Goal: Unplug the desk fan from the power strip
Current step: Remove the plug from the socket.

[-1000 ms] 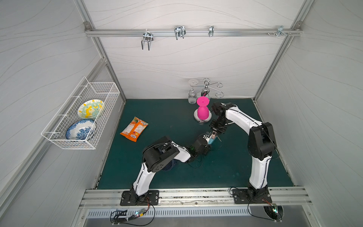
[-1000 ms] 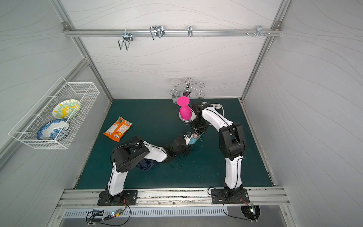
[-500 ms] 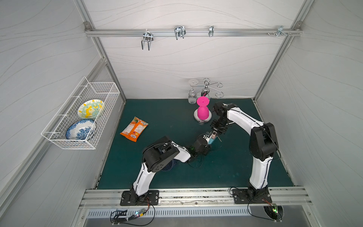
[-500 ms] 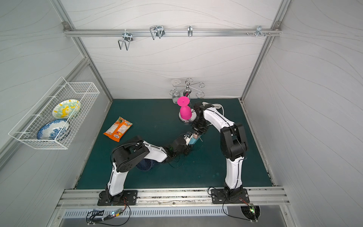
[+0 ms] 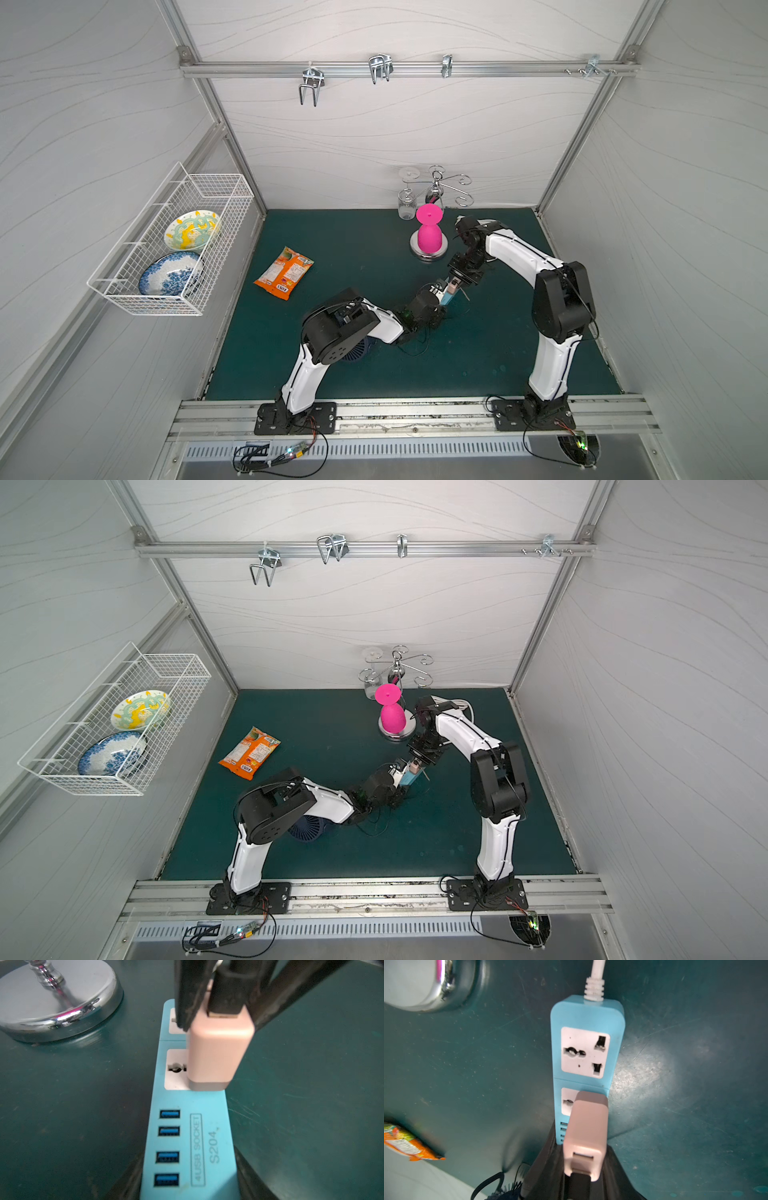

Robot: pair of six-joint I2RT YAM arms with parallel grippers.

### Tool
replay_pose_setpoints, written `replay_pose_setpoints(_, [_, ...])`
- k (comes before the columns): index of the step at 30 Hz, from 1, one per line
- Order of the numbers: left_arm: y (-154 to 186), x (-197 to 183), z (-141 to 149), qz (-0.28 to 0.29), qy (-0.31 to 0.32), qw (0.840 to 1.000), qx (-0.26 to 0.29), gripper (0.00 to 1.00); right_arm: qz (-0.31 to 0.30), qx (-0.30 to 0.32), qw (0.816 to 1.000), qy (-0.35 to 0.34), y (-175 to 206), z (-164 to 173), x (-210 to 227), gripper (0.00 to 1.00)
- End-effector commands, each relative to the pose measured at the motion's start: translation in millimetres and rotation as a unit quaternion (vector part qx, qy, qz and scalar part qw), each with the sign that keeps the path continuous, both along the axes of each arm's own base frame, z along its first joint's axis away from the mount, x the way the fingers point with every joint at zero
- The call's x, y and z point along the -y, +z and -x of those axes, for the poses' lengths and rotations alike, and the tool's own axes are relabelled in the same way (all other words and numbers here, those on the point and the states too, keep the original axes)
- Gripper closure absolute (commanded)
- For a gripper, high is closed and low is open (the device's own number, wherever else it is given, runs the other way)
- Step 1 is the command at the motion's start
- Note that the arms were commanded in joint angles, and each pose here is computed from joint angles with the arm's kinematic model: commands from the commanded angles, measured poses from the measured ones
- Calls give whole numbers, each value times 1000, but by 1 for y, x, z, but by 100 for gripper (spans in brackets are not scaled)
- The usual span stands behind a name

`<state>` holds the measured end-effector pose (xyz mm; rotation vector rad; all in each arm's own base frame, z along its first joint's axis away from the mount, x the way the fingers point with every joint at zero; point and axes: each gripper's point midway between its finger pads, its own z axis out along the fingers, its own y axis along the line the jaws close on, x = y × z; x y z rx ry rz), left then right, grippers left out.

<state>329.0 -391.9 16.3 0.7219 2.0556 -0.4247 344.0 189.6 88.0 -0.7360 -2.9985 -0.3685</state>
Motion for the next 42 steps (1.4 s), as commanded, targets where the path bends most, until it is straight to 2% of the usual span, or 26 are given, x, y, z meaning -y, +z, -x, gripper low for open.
replay_pose_setpoints(1, [-46, -23, 12, -62, 8, 997, -50, 72, 56, 40, 997, 25, 21, -1, 16, 100])
replay_pose_setpoints(8, [-48, -23, 13, -62, 8, 997, -54, 72, 50, 39, 998, 20, 21, -4, 14, 99])
replay_pose_setpoints(15, [-49, -25, 13, -64, 9, 996, -54, 72, 5, 20, 1000, -22, 23, -10, 23, 99])
replay_pose_setpoints(21, [-47, -24, 13, -66, 6, 996, -52, 72, -9, 14, 999, -32, 21, -11, 22, 99])
replay_pose_setpoints(29, [-49, -24, 13, -67, 6, 996, -53, 72, 35, 27, 999, -5, 22, -7, 22, 100])
replay_pose_setpoints(42, [-49, -22, 17, -73, -4, 996, -51, 73, 57, -1, 998, 2, 24, -18, 18, 100])
